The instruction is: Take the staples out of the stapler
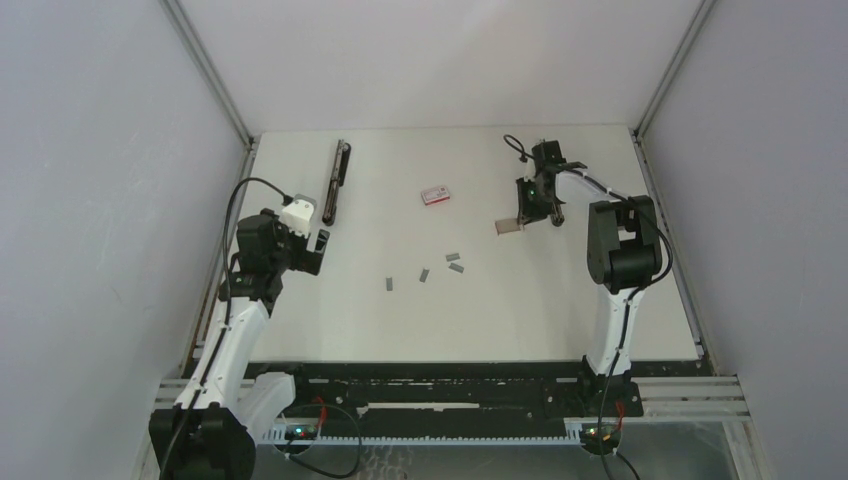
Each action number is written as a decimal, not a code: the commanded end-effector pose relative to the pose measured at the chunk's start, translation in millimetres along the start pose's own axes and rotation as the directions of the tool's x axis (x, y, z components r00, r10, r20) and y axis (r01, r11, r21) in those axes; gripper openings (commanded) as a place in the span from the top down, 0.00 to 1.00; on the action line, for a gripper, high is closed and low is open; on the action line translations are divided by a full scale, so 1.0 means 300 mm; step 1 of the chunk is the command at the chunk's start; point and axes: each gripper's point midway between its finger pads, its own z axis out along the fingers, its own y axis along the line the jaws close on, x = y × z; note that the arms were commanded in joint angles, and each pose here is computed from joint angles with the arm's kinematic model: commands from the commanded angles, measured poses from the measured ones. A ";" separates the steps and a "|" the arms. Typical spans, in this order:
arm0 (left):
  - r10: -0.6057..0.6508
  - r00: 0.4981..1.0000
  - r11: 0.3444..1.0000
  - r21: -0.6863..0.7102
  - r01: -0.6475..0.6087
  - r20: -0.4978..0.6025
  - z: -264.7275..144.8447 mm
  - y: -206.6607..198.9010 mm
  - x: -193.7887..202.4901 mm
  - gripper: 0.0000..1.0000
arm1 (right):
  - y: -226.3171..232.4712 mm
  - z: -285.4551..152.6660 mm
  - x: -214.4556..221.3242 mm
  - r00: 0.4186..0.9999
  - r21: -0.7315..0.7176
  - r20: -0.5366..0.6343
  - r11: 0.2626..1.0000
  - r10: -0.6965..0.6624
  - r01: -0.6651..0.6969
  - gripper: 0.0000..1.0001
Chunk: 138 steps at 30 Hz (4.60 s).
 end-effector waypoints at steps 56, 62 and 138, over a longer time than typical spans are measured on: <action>0.014 0.998 0.994 0.105 -0.021 0.069 -0.015 -0.028 0.054 0.00 | 0.592 0.004 0.121 0.398 -0.364 0.133 0.329 -0.908 0.872 0.34; 0.009 0.999 0.994 0.108 -0.014 0.052 -0.005 -0.027 0.065 0.00 | 0.580 0.028 0.130 0.393 -0.358 0.121 0.329 -0.912 0.874 0.40; 0.011 0.999 0.995 0.103 -0.016 0.043 -0.001 -0.025 0.074 0.00 | 0.635 0.054 0.129 0.562 -0.440 0.054 0.485 -0.826 0.755 1.00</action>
